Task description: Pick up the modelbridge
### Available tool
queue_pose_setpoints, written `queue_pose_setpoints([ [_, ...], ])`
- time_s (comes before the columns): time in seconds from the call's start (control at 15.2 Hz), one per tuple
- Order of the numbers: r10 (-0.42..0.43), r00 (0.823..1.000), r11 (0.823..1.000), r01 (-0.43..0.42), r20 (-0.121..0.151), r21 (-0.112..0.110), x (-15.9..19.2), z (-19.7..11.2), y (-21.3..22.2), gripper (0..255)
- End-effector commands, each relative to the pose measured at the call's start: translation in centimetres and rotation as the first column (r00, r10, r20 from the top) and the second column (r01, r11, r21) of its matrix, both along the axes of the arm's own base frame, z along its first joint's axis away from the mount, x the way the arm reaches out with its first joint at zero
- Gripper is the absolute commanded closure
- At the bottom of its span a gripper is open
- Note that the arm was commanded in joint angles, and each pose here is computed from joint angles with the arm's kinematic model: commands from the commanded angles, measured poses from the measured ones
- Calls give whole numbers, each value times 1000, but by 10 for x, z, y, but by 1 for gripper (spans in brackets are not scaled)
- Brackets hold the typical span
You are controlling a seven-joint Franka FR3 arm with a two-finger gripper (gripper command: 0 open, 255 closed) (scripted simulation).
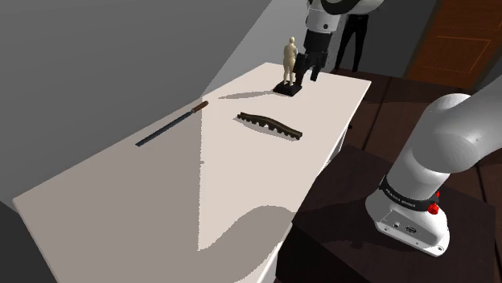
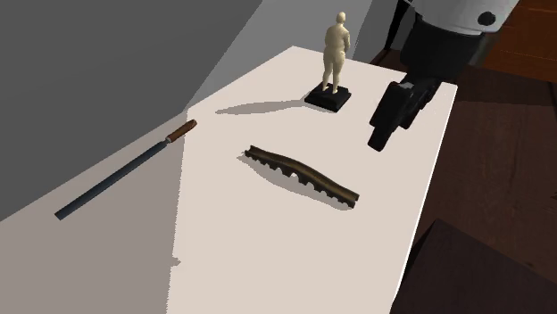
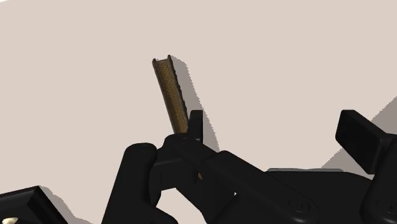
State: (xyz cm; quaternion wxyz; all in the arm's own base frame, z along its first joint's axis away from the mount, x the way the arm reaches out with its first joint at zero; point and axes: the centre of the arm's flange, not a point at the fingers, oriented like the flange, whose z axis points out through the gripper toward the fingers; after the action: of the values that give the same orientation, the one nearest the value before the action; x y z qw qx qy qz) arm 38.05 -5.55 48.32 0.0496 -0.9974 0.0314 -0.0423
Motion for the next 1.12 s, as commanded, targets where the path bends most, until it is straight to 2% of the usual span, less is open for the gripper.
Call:
queue_pose_setpoints([
  [0.0, 18, 1000, 1000, -18, 4, -4, 16, -19, -6, 0],
  [1.06, 158, 987, 987, -158, 15, -25, 152, -174, -52, 0],
])
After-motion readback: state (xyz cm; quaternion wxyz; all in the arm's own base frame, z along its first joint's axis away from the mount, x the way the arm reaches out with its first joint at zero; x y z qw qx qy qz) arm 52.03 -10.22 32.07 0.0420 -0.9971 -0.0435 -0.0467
